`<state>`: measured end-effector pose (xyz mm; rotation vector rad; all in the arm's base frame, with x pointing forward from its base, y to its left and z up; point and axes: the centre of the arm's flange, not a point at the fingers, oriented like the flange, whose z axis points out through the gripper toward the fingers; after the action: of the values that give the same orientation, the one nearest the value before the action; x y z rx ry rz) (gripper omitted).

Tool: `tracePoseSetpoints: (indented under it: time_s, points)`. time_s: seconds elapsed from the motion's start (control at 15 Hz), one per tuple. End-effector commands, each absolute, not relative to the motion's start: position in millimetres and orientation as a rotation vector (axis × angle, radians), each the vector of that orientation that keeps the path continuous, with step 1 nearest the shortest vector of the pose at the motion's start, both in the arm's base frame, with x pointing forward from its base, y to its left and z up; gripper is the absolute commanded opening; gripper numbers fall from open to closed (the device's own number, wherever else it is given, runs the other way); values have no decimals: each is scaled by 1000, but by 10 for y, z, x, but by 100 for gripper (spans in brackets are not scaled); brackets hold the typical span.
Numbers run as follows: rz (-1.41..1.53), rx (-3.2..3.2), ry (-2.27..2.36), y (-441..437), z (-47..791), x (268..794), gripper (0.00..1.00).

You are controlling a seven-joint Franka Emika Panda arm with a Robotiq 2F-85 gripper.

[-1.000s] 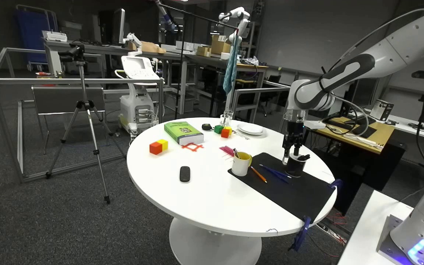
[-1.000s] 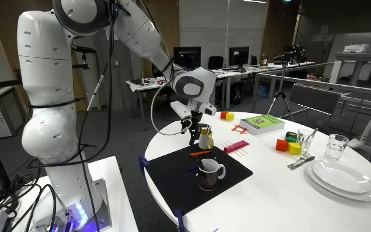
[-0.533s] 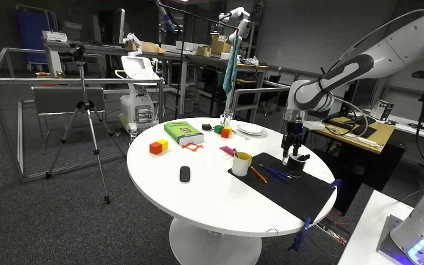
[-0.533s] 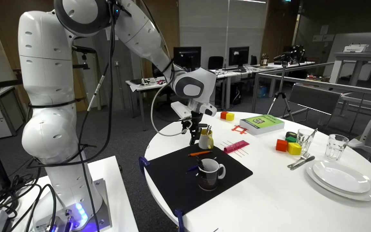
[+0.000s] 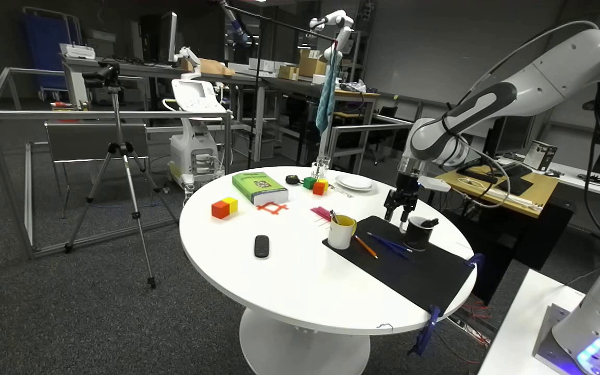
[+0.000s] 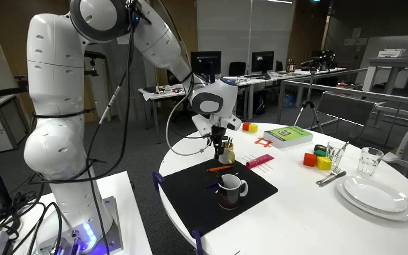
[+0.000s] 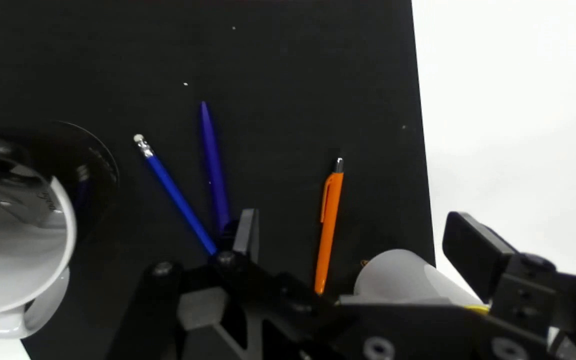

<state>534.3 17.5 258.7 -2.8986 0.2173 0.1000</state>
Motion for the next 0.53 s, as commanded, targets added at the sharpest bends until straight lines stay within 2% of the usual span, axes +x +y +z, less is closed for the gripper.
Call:
tracePoseSetpoints:
  time_s: [0.0,0.47]
  points:
    - [-28,-2835,257,272,2525,5339,100]
    - [-188,-2841,204,376,2337,5273,100]
